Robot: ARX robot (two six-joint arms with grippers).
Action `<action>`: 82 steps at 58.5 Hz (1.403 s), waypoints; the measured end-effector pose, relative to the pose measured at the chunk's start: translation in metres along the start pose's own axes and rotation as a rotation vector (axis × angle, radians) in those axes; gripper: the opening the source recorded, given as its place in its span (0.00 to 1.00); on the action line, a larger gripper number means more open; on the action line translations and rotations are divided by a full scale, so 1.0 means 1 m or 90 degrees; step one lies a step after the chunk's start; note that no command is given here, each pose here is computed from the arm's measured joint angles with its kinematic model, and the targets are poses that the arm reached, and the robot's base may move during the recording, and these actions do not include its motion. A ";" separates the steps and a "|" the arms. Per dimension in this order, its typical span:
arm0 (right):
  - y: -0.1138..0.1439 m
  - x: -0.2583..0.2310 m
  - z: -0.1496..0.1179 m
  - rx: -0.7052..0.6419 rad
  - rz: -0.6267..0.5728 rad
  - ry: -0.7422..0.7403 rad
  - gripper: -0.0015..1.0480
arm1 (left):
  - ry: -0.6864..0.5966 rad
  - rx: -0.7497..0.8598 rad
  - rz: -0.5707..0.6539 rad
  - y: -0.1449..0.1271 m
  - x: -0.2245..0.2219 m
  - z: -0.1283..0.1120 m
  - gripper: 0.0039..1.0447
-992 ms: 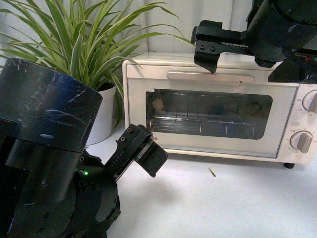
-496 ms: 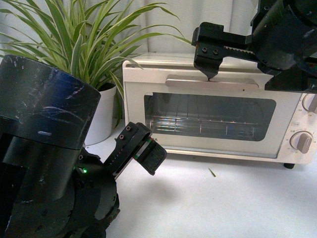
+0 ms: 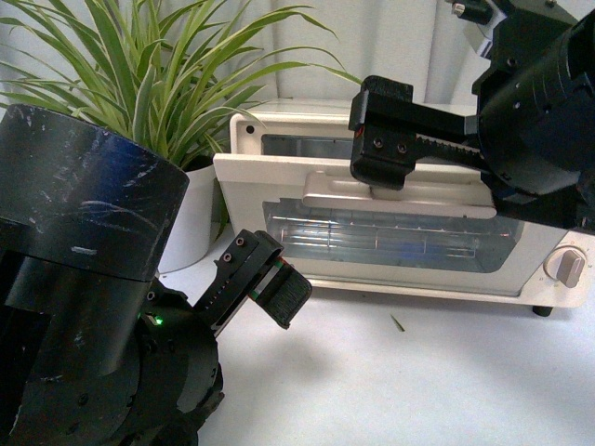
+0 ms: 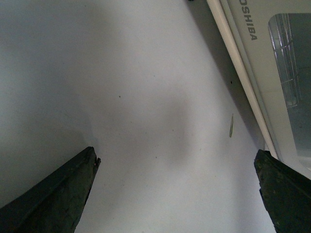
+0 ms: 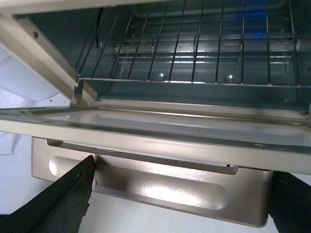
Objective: Open oven
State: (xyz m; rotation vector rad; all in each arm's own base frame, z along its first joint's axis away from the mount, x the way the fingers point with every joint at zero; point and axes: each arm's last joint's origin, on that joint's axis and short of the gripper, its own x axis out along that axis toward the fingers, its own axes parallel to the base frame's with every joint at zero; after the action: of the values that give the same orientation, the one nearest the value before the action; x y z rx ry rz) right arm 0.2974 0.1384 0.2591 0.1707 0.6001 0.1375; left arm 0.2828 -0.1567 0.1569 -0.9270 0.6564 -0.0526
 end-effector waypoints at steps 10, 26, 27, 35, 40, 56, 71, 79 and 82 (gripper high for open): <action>-0.003 -0.001 -0.014 -0.006 0.016 0.001 0.91 | -0.001 0.000 0.003 0.001 0.000 0.000 0.94; -0.011 -0.005 -0.037 -0.011 0.053 0.030 0.91 | -0.002 -0.002 0.010 0.003 0.000 0.002 0.94; -0.011 -0.005 -0.039 -0.010 0.056 0.033 0.91 | -0.003 -0.002 0.010 0.003 0.000 0.002 0.94; -0.016 -0.010 -0.051 -0.013 0.065 0.051 0.91 | -0.002 0.001 0.014 0.003 -0.001 0.002 0.94; -0.020 -0.016 -0.054 -0.010 0.062 0.045 0.91 | -0.002 0.002 0.016 0.003 -0.001 0.002 0.94; -0.043 -0.072 -0.060 0.028 0.111 -0.026 0.91 | -0.023 0.033 0.048 0.006 -0.005 0.003 0.94; -0.092 -0.102 -0.090 0.060 0.076 -0.073 0.91 | -0.059 0.121 0.102 0.009 -0.007 0.002 0.94; -0.106 -0.104 -0.102 0.071 0.058 -0.075 0.91 | -0.081 0.189 0.132 0.010 -0.007 -0.001 0.94; -0.110 -0.104 -0.105 0.071 0.054 -0.074 0.91 | -0.092 0.222 0.144 0.010 -0.007 -0.003 0.94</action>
State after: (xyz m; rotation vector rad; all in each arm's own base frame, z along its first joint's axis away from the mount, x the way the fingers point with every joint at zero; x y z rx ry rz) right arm 0.1609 0.0249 0.2091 0.3107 0.4843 0.1743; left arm 0.2733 -0.1503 0.1523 -0.5127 0.5907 0.0993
